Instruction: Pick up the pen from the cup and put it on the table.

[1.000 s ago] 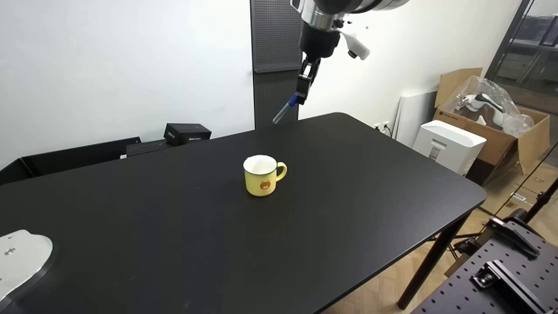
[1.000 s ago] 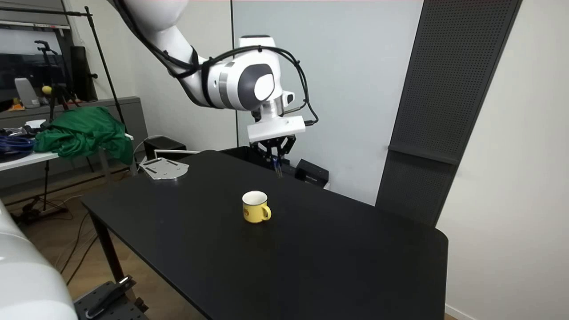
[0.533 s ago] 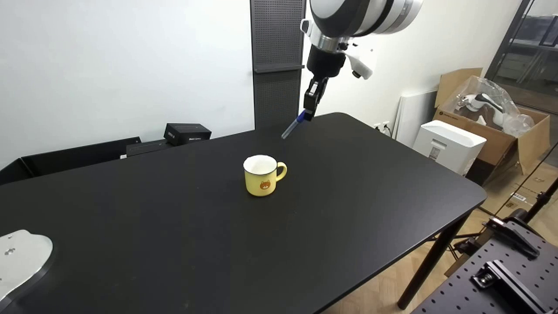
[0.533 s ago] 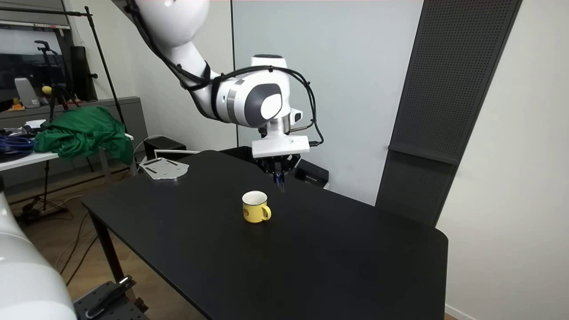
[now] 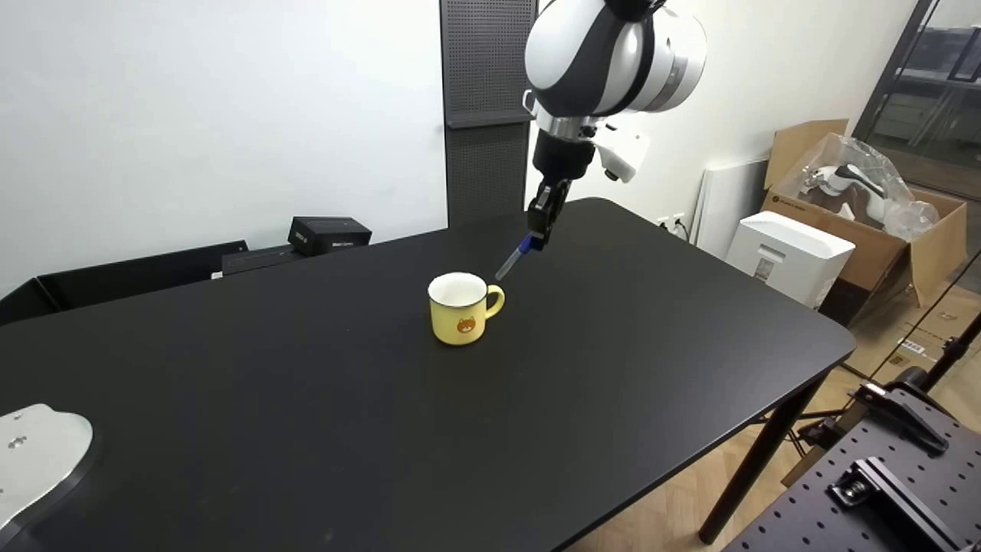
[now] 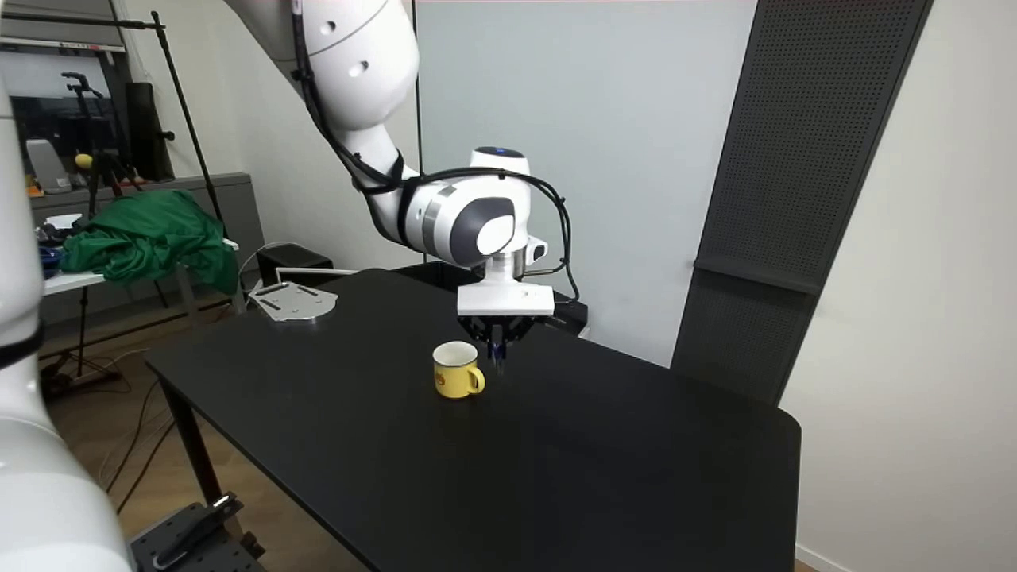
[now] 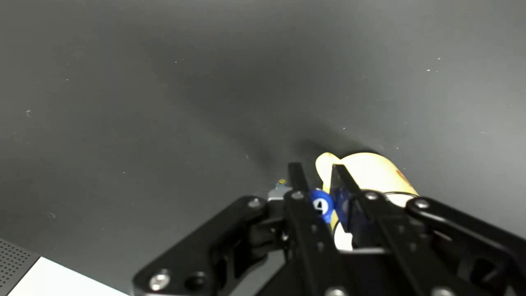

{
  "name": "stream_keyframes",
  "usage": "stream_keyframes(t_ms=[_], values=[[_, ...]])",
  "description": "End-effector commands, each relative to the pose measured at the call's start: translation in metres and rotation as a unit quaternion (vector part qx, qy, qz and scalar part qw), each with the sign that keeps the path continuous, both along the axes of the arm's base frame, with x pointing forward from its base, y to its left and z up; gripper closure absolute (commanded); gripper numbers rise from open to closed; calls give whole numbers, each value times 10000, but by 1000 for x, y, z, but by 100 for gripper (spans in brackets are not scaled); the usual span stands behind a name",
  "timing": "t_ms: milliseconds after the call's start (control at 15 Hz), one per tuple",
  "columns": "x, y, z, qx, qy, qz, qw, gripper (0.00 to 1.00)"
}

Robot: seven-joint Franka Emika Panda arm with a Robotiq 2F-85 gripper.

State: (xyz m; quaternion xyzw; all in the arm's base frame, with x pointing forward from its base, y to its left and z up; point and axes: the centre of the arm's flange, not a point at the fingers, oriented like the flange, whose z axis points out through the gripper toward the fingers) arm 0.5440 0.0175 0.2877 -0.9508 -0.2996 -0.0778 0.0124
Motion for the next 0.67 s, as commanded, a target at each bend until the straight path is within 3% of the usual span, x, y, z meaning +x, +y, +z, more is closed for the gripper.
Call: stream_keyframes(t_ms=[0,200,600], values=[[27,2,-11,-9,-318,-89,9995,95],[39,4,-15,-45,-653,-82,9978,95],[49,6,-34,35,-637,-34,9980,95]])
